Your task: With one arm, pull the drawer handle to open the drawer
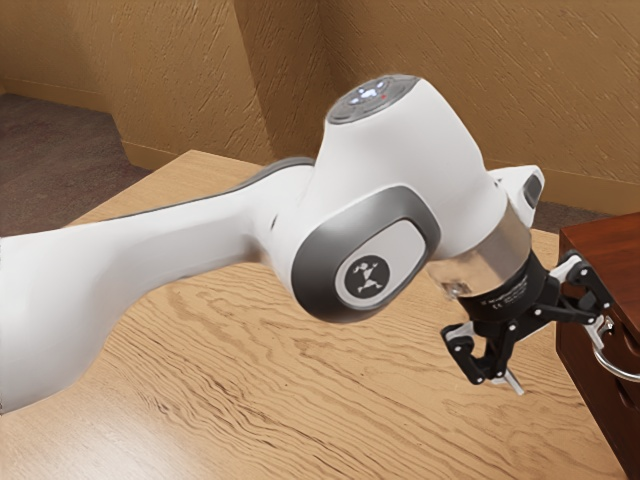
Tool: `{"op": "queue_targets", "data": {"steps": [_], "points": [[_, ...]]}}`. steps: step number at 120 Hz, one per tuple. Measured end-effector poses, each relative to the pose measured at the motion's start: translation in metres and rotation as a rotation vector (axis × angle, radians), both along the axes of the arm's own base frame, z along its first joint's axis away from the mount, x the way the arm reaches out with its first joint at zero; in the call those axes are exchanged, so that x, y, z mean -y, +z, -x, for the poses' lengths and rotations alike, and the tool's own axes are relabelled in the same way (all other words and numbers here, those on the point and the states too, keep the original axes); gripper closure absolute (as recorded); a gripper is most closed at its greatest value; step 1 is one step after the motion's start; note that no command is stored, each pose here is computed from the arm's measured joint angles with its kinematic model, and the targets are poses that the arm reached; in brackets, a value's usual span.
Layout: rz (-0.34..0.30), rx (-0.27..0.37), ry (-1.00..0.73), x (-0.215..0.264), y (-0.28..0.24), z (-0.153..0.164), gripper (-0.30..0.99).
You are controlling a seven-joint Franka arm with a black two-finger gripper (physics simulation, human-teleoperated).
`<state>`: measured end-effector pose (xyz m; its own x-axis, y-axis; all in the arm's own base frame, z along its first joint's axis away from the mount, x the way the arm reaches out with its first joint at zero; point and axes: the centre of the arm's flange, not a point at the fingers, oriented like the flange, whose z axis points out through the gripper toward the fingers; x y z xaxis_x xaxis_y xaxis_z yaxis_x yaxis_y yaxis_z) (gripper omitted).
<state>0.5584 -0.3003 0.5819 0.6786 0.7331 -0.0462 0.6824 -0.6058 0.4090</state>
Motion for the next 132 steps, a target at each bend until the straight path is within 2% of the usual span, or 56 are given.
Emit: {"op": "queue_targets", "data": {"steps": [132], "points": [[0.035,-0.046,0.035,0.007,-0.031,-0.025,0.08]]}}
